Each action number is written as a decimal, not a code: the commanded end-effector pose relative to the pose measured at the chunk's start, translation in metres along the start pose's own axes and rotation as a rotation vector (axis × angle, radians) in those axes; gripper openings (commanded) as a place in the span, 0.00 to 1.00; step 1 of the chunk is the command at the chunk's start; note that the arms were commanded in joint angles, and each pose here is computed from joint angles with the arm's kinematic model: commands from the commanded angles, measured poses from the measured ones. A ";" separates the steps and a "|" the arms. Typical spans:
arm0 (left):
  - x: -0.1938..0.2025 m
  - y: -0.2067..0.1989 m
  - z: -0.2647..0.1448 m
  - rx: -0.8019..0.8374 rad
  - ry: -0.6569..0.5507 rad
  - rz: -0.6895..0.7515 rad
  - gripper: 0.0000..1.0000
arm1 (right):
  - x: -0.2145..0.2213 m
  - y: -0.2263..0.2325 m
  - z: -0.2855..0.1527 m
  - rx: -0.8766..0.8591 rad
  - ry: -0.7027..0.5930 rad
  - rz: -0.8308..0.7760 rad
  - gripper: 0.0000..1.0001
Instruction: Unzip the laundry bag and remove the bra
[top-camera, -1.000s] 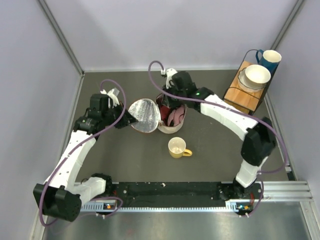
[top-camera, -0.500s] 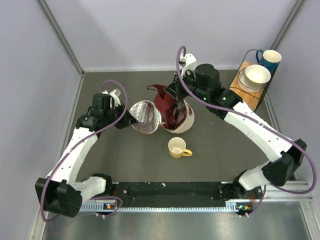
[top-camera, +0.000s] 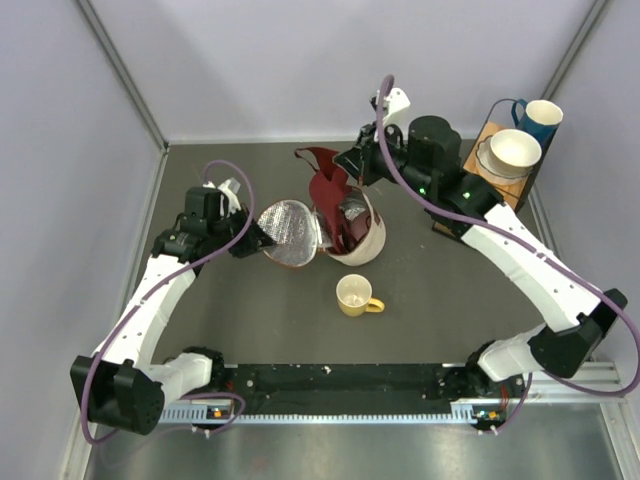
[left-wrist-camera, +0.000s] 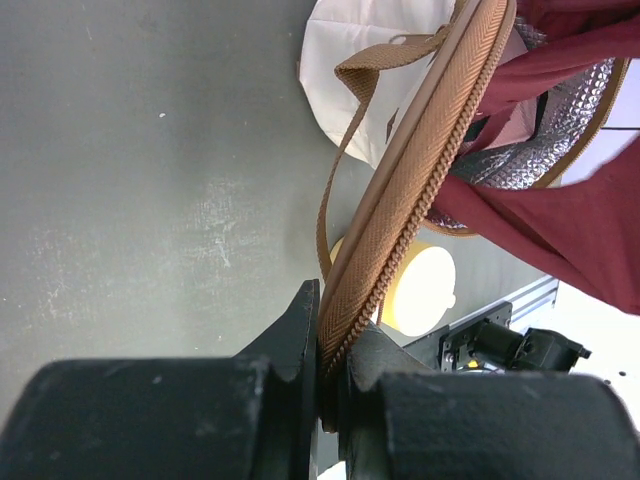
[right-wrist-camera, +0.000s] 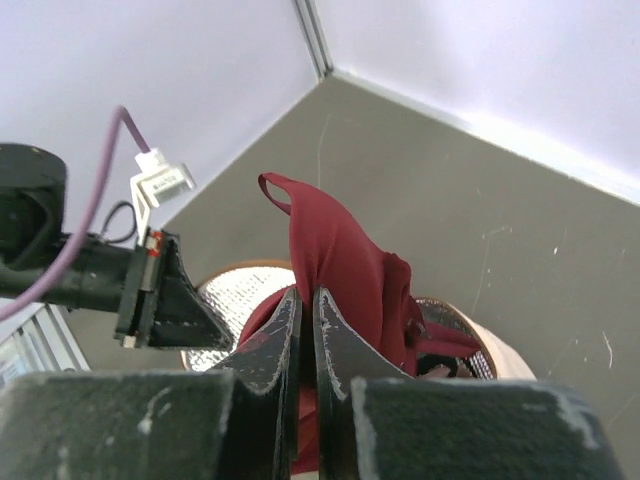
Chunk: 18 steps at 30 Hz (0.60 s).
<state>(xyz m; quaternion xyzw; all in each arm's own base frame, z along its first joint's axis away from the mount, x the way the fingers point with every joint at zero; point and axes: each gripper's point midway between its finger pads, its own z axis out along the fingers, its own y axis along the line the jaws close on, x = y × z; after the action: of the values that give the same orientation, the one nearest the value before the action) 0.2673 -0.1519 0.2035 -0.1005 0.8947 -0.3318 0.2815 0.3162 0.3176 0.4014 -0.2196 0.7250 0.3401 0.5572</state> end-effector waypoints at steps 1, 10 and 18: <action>-0.013 -0.008 -0.007 0.016 -0.058 0.008 0.00 | -0.056 0.014 -0.024 -0.026 -0.159 -0.024 0.00; -0.025 -0.009 -0.019 0.000 -0.107 0.018 0.00 | -0.048 0.008 -0.020 -0.013 -0.142 -0.017 0.00; -0.024 -0.012 -0.020 0.015 -0.103 0.017 0.00 | -0.039 0.001 -0.017 0.000 -0.120 -0.014 0.00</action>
<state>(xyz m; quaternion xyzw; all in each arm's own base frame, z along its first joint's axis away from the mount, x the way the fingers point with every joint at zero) 0.2682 -0.1418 0.2067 -0.1195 0.8942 -0.3191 0.2904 0.3136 0.3092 0.4188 -0.2126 0.7114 0.3437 0.5749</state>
